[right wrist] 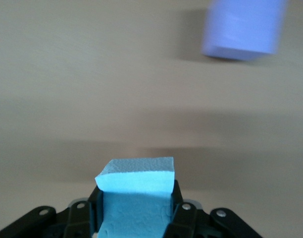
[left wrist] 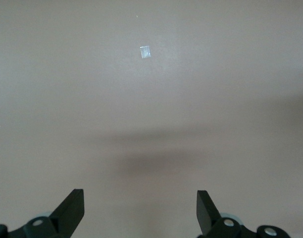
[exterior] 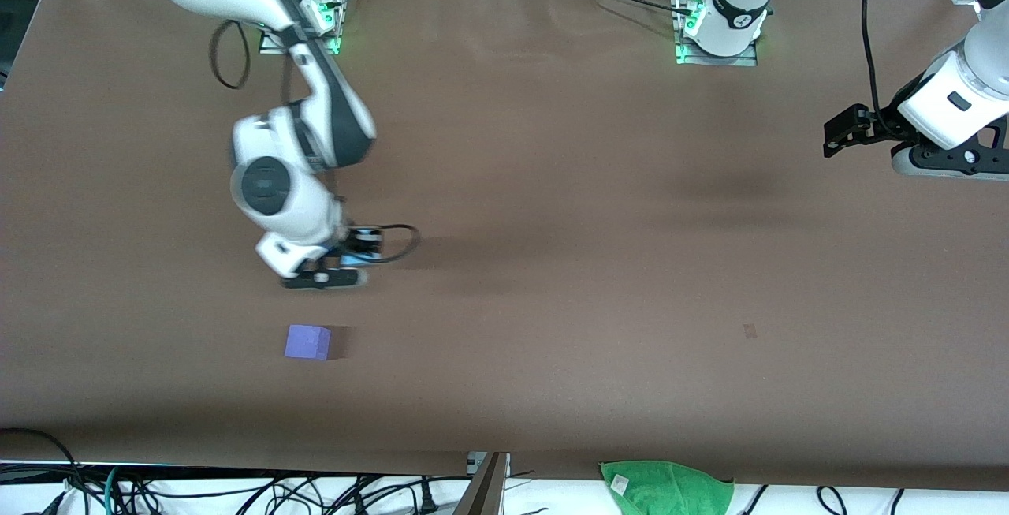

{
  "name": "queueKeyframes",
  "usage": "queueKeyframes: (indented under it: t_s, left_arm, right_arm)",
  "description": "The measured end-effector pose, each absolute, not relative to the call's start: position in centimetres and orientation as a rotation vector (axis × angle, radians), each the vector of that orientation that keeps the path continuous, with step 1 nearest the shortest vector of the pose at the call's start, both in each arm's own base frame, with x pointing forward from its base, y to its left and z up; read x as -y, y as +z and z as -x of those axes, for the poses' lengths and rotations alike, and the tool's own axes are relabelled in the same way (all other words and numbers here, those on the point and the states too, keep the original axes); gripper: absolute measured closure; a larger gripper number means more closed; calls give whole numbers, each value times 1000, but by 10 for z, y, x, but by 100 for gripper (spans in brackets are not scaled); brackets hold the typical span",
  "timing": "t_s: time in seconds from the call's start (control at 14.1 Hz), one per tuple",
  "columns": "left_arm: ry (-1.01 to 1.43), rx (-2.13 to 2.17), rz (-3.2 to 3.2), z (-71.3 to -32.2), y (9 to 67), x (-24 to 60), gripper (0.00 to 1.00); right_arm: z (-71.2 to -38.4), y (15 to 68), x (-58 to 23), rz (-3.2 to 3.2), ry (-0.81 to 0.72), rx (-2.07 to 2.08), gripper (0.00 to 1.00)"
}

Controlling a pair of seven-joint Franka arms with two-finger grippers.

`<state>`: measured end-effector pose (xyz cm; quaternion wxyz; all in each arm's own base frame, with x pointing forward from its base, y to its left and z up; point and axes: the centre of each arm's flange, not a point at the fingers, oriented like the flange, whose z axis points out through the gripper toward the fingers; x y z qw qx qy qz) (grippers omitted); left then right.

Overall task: Place blue block between orange and purple blocks
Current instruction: 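Carry the cube between the orange and purple cubes and set it down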

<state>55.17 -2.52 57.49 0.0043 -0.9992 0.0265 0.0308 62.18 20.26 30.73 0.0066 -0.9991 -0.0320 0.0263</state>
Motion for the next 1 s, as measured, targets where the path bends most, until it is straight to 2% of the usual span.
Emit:
queueKeyframes:
  t_s: [0.21, 0.43, 0.85, 1.0]
  left_arm:
    - [96, -83, 3130, -552, 575, 25, 0]
    - [97, -82, 3130, -552, 575, 25, 0]
    - [97, -79, 3130, -552, 575, 24, 0]
    - [97, -80, 3130, -552, 575, 24, 0]
  right_arm:
    - [-597, 284, -146, 3119, 63, 76, 47]
    - [-572, 247, -136, 3119, 21, 71, 47]
    - [-561, 217, -134, 3108, 3, 38, 47]
    - [-559, 208, -133, 3108, -23, 32, 33]
